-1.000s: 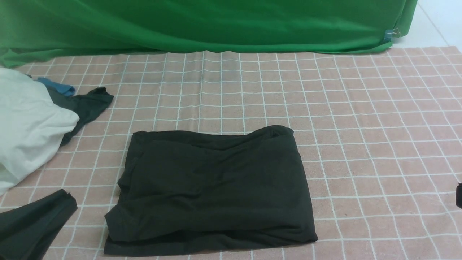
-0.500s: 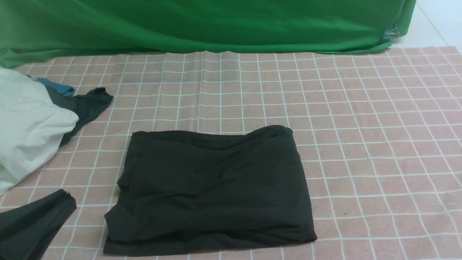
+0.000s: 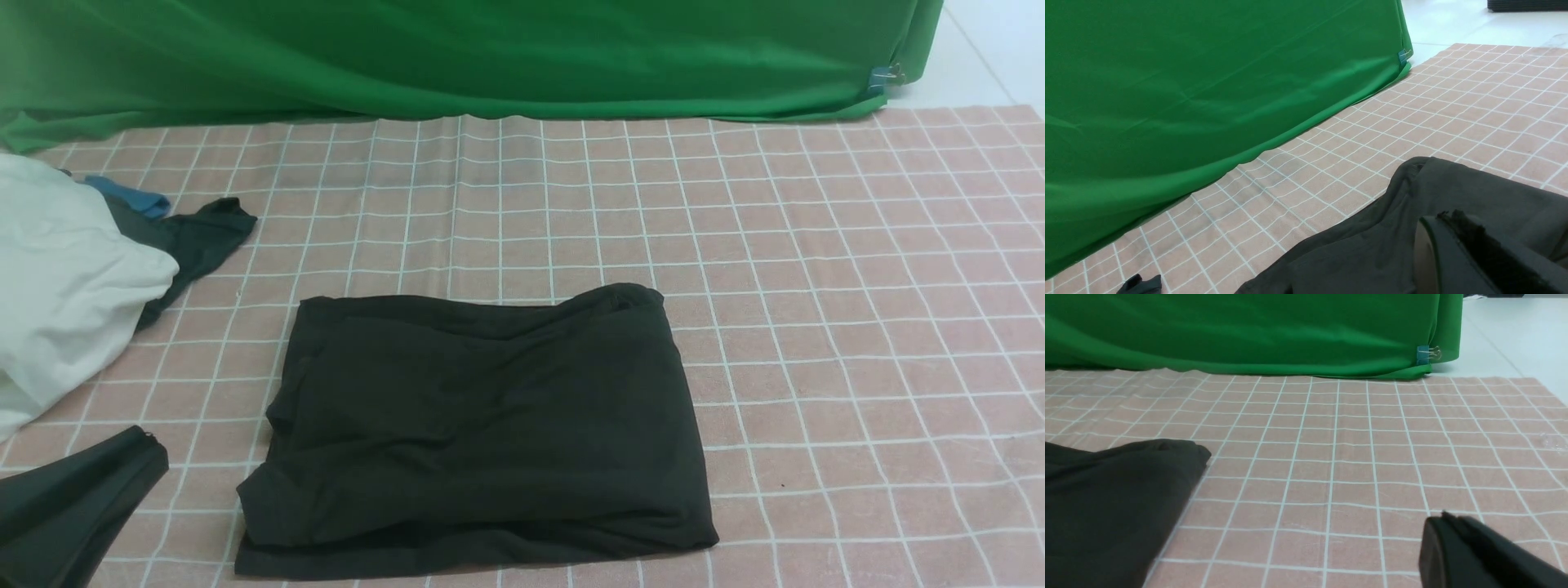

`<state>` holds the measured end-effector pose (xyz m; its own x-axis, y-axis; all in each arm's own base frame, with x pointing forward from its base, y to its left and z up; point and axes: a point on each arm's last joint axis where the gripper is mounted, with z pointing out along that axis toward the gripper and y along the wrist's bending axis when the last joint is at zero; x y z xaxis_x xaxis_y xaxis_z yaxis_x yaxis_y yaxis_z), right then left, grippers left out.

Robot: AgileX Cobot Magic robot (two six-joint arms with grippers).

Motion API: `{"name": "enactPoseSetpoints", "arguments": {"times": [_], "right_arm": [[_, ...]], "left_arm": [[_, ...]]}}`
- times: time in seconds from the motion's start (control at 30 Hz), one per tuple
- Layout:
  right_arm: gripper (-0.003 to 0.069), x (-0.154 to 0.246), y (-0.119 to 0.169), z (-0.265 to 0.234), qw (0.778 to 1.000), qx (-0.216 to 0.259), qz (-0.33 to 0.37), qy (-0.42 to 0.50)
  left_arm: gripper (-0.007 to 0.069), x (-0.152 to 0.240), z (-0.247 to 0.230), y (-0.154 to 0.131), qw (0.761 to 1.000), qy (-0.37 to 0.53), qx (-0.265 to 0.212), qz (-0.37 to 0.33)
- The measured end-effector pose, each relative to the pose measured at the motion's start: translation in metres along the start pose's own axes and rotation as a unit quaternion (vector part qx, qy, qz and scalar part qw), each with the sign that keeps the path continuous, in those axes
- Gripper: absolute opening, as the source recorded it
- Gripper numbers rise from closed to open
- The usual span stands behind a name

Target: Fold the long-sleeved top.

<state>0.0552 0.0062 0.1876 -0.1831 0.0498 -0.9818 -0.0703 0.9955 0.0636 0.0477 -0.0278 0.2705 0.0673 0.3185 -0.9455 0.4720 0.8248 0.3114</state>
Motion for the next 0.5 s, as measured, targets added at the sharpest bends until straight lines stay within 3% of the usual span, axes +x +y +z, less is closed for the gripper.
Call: {"name": "enactPoseSetpoints", "arguments": {"times": [0.5], "right_arm": [[0.0042,-0.0003,0.0,0.0,1.0,0.0,0.0,-0.001]], "left_arm": [[0.0018,0.0,0.0,0.0001,1.0,0.0,0.0,0.001]]}}
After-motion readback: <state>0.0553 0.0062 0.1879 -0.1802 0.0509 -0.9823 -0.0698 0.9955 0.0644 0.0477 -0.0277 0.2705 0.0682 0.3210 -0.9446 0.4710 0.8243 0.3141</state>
